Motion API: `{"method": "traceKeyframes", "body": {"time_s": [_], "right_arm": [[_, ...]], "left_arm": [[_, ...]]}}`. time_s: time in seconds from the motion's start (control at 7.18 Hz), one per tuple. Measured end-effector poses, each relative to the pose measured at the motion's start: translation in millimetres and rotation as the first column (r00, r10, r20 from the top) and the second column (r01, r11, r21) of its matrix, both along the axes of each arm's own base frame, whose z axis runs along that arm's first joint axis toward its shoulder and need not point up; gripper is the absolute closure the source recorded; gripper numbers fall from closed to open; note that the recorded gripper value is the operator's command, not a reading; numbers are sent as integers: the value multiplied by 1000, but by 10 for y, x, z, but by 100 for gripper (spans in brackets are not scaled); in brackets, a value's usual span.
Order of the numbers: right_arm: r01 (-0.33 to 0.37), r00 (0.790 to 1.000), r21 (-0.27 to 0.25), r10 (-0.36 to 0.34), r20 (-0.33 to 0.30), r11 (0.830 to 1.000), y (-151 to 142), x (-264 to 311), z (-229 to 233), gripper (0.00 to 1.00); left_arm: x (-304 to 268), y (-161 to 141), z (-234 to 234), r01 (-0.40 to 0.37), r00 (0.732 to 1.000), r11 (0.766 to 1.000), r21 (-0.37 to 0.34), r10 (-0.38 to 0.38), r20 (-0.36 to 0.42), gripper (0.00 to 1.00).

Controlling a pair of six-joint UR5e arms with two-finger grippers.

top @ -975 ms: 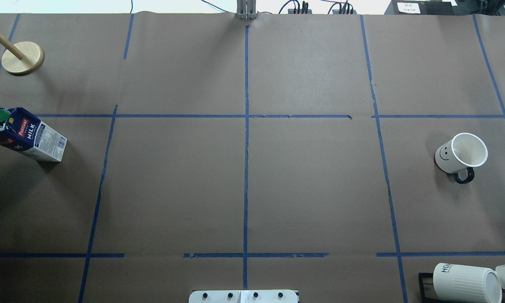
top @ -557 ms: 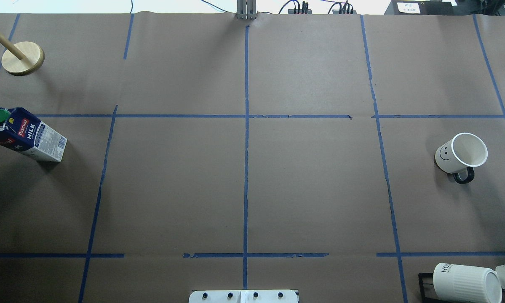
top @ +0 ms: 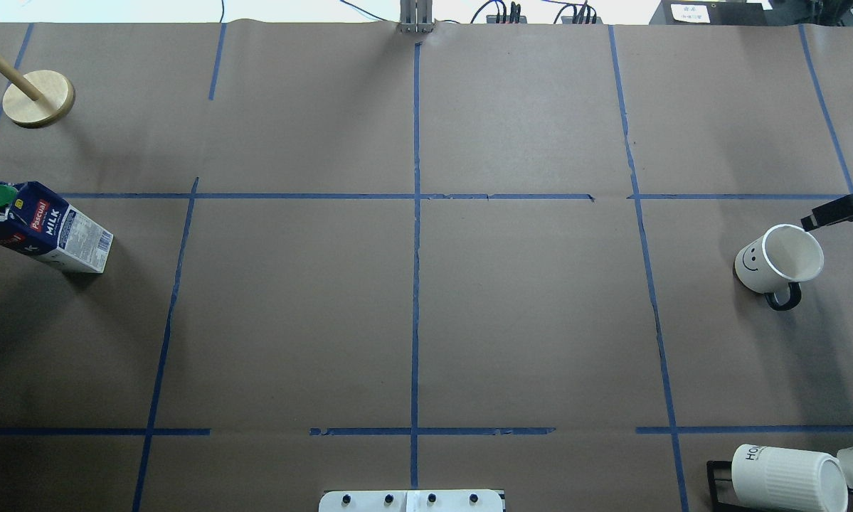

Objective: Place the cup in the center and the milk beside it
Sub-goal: 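Lower the right gripper onto the white mug rim and grasp it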

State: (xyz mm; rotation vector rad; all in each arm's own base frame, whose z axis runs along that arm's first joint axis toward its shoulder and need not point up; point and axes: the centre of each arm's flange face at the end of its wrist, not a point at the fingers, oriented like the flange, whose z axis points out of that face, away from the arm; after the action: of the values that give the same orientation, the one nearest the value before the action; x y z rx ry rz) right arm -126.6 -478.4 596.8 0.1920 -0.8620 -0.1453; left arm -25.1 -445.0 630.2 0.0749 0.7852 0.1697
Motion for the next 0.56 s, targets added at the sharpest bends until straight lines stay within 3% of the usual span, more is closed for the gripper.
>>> {"method": "traceKeyframes", "body": {"time_s": [0.14, 0.28, 0.42, 0.56], "right_arm": [[1, 1000, 2, -1, -12, 1000, 70, -136, 72, 7], [9, 999, -1, -9, -30, 1000, 132, -240, 153, 38], [20, 999, -7, -20, -44, 1000, 175, -316, 228, 82], [27, 998, -12, -28, -50, 1000, 197, -358, 269, 93]], "left_arm": [[0, 0, -1, 0, 1000, 1000, 0, 0, 0, 0], [0, 0, -1, 0, 1000, 1000, 0, 0, 0, 0], [0, 0, 1, 0, 1000, 1000, 0, 0, 0, 0], [0, 0, 3, 0, 1000, 1000, 0, 0, 0, 0]]}}
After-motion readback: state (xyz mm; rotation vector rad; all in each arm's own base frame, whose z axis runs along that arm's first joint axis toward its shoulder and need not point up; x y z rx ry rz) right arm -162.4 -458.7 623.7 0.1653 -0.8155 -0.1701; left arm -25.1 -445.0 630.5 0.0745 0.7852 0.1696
